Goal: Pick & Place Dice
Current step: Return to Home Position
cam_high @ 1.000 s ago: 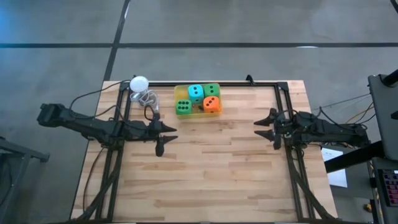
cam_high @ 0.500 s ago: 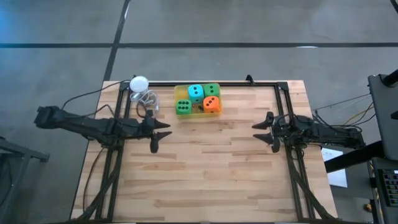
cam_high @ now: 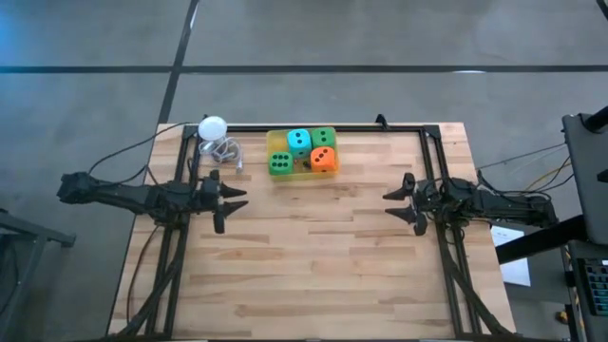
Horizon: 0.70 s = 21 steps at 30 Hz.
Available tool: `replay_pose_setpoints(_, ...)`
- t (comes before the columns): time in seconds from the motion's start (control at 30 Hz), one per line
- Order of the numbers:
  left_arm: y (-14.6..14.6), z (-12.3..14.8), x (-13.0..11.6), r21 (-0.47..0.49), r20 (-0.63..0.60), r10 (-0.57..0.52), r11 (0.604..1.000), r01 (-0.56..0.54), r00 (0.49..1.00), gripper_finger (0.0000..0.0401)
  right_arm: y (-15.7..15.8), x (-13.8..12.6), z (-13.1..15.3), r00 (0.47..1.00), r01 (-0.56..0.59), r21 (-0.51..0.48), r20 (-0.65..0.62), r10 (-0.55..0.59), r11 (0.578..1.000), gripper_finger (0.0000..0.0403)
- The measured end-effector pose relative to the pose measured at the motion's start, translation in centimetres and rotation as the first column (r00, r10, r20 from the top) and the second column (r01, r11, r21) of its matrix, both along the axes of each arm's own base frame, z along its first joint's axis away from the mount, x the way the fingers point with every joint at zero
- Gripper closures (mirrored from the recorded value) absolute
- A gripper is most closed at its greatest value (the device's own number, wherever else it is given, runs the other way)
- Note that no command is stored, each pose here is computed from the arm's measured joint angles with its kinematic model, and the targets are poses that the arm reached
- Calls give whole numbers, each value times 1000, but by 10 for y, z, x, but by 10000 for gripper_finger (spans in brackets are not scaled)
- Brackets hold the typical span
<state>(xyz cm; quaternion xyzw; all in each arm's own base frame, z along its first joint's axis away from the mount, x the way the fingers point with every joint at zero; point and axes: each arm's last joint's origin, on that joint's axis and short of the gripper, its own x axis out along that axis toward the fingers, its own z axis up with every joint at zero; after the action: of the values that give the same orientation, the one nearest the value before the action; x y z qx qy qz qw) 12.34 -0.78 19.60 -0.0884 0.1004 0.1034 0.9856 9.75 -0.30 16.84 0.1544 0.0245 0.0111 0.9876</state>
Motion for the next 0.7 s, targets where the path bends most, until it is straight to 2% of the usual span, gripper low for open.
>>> replay_pose_setpoints(0.13, 1, -17, -8, -20, 43, -14, 1000, 15, 999, 242, 0, 0, 0, 1000, -5, 0, 0, 5, 1000, 184)
replay_pose_setpoints(0.23, 1, -18, -11, -20, 78, -30, 999, 32, 996, 242, 1, 0, 0, 1000, -20, 3, 1, 20, 1000, 184)
replay_pose_setpoints(0.6, 1, -37, -16, 6, 67, -39, 999, 39, 997, 242, 1, 0, 0, 1000, -30, -5, 3, 30, 1000, 184)
replay_pose_setpoints(0.7, 1, -39, -16, 7, 70, -39, 999, 39, 997, 242, 2, 0, 1, 998, -68, -20, 14, 68, 998, 184)
